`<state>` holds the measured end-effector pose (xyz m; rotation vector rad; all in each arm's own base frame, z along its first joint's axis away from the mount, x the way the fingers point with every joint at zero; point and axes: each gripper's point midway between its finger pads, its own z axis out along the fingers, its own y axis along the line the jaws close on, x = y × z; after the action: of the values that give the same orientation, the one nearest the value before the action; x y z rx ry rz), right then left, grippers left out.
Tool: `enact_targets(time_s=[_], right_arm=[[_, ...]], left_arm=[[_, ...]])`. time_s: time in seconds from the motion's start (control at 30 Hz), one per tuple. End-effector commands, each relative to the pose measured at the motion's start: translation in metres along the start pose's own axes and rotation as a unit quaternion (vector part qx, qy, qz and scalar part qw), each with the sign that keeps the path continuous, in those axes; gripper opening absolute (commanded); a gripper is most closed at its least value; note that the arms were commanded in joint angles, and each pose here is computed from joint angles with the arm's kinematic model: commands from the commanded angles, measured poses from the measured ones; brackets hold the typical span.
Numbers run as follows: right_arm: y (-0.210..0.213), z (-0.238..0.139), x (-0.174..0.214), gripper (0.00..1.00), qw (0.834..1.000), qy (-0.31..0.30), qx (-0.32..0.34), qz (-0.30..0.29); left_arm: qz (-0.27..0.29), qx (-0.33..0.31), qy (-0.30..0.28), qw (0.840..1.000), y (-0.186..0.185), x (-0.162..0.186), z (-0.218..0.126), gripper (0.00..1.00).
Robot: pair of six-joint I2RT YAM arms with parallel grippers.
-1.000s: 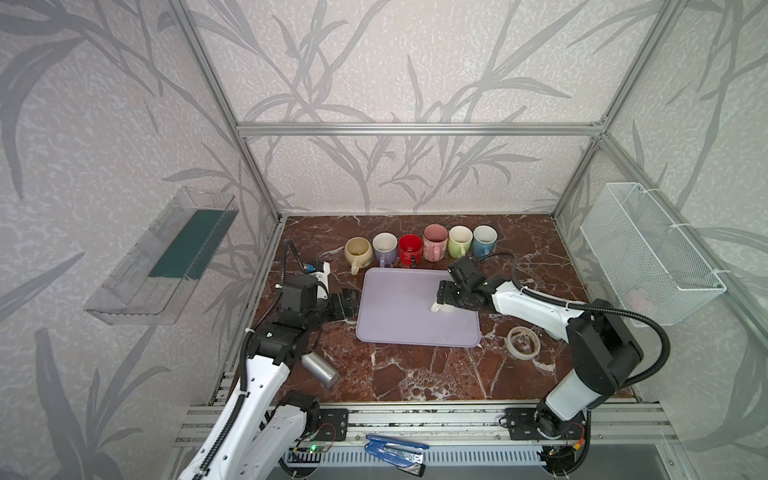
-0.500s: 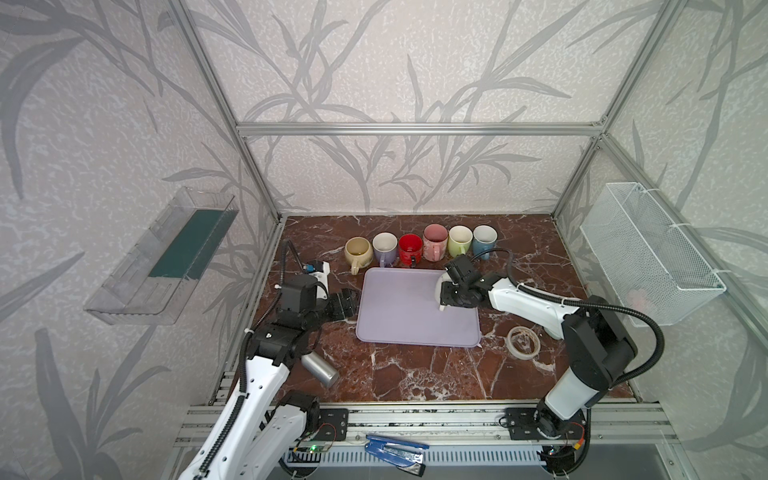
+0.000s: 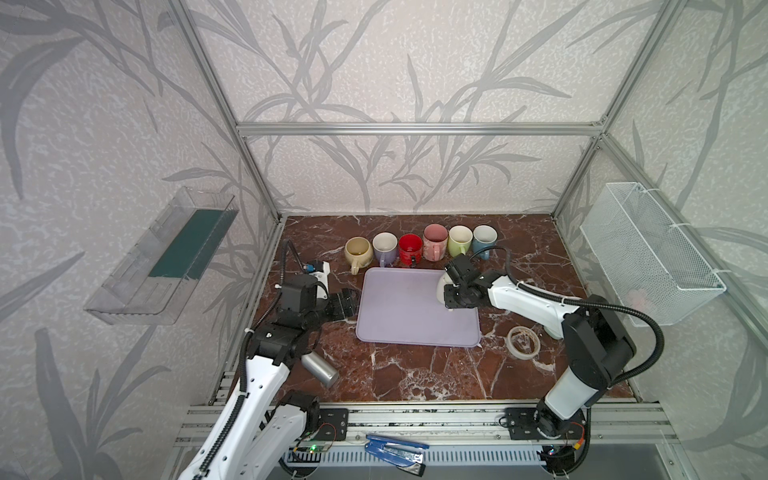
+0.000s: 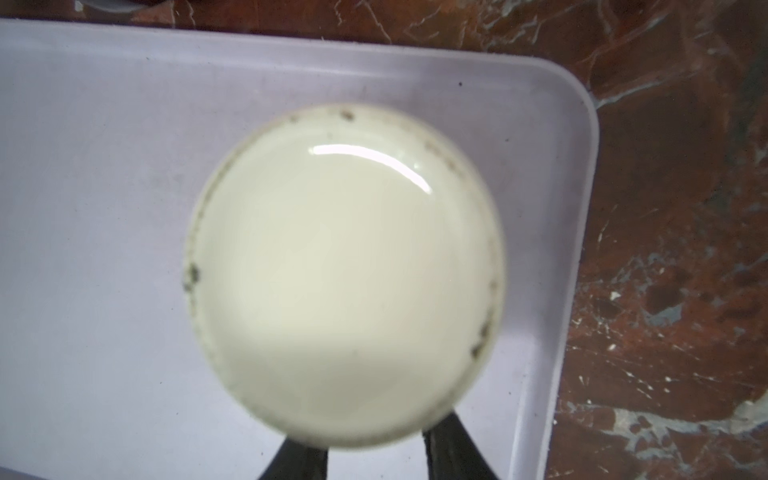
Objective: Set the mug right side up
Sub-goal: 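Lift the white mug by its handle with the right gripper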
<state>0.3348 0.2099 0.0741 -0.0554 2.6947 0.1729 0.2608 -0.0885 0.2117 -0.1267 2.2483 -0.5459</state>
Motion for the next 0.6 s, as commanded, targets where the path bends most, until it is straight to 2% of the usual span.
enact_targets(time_s=[0.0, 0.1, 0.2, 0.57], right_arm=[[-0.004, -0.005, -0.008, 0.37, 0.999, -0.008, 0.024, -0.02], [-0.007, 0.001, -0.009, 0.33, 0.999, 0.002, 0.042, -0.033], [-0.005, 0.003, -0.011, 0.24, 0.998, 0.008, 0.042, -0.037], [-0.009, 0.014, -0.012, 0.24, 0.998, 0.021, 0.054, -0.037]], left_arm=[[0.008, 0.001, 0.008, 1.0, 0.0, 0.005, 0.001, 0.84], [0.008, 0.001, 0.009, 1.0, 0.0, 0.005, 0.002, 0.84], [0.008, 0.001, 0.009, 1.0, 0.0, 0.005, 0.002, 0.84], [0.008, 0.001, 0.01, 1.0, 0.0, 0.005, 0.002, 0.84]])
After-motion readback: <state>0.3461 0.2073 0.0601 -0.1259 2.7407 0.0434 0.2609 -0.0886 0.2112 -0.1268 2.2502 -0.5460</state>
